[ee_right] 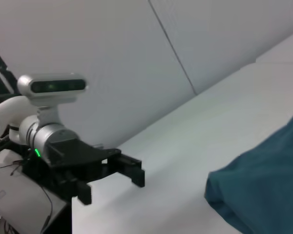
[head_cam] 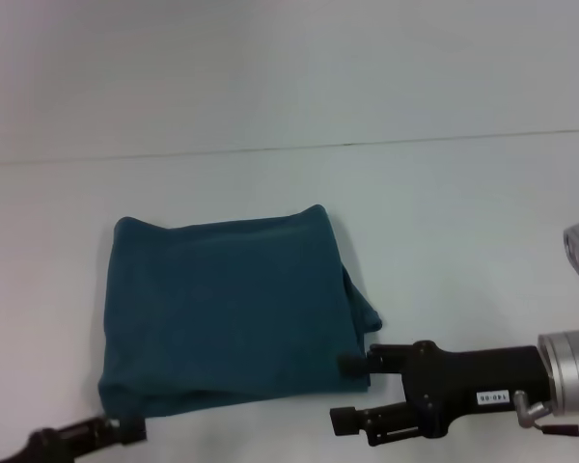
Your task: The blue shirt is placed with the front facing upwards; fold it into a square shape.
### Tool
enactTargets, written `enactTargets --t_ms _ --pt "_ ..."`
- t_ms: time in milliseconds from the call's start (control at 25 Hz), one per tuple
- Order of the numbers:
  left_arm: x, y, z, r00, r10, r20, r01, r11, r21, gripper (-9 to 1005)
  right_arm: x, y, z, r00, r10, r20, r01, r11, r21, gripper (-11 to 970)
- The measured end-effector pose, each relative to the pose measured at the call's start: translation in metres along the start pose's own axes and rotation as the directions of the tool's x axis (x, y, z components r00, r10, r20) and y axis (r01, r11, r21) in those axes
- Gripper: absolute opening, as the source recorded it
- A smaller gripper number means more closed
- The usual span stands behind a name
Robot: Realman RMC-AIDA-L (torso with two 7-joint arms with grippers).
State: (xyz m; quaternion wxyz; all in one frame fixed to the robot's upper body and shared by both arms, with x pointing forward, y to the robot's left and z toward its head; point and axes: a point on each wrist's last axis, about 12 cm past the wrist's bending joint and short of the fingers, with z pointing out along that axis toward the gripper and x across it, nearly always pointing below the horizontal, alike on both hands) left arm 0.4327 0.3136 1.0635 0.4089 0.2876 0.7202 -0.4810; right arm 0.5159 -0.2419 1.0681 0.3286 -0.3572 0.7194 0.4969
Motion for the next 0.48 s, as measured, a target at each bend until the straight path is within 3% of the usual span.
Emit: enactTargets --t_ms 200,480 --pt "0.002 0.003 0.013 0.999 0.011 -0.043 -0.010 1.000 0.029 795 0.011 0.001 0.000 1.000 -0.008 0.004 0.008 1.000 0.008 927" --pt "0.001 0.006 0.035 0.999 0.029 -0.021 -0.027 0.996 0.086 795 0.022 0.000 0.006 1.000 0.017 0.008 -0.018 0.999 0.033 927"
